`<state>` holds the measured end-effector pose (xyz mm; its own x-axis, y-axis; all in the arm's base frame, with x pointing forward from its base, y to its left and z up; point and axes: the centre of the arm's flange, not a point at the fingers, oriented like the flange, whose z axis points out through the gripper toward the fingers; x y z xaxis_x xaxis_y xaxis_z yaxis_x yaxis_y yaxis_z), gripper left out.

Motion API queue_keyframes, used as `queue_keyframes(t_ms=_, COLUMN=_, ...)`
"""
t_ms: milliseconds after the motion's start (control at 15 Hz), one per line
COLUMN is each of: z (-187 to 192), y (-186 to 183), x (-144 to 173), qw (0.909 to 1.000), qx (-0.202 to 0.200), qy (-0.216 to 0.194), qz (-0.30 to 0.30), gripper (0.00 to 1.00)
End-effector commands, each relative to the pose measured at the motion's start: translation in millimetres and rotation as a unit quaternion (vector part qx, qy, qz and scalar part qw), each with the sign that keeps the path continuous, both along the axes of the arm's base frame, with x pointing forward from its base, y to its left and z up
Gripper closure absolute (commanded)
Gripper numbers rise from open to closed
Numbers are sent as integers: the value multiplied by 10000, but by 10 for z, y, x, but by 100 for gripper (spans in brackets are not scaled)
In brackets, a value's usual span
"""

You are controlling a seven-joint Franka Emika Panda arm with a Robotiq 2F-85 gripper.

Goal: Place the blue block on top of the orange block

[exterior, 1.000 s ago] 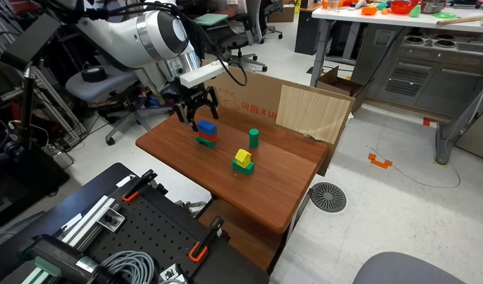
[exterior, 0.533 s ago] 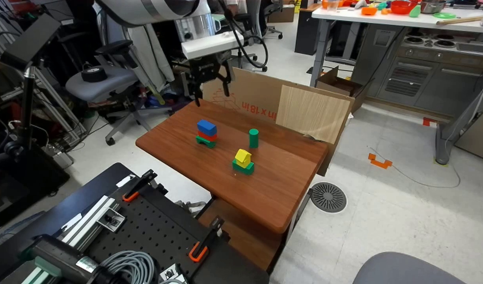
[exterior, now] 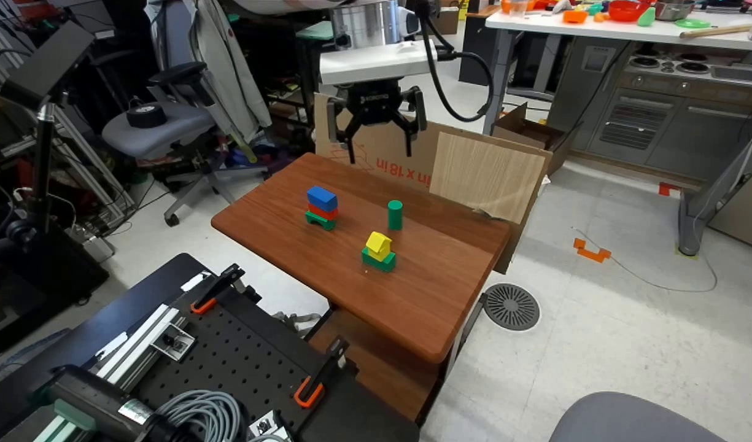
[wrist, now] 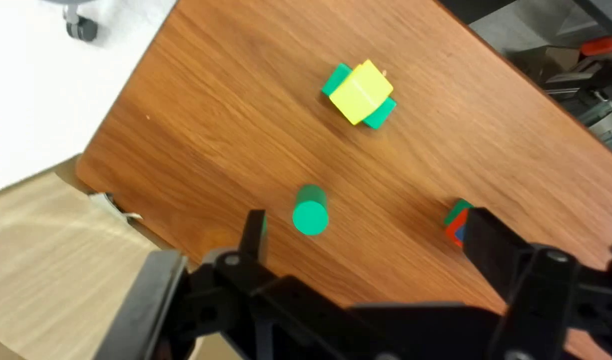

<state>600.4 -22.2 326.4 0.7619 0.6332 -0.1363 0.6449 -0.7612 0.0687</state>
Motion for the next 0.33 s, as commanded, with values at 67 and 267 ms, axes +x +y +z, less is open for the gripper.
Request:
queue_keyframes(t_ms=67, z=-49, y=-257, x=-21, qw=9990, qx=-49, qy=12, qz=-448, gripper=0)
queue_keyframes(t_ms=267, z=-100, y=-338, x=-29, qw=9981, qx=-63, qy=40, qz=-619, gripper=0)
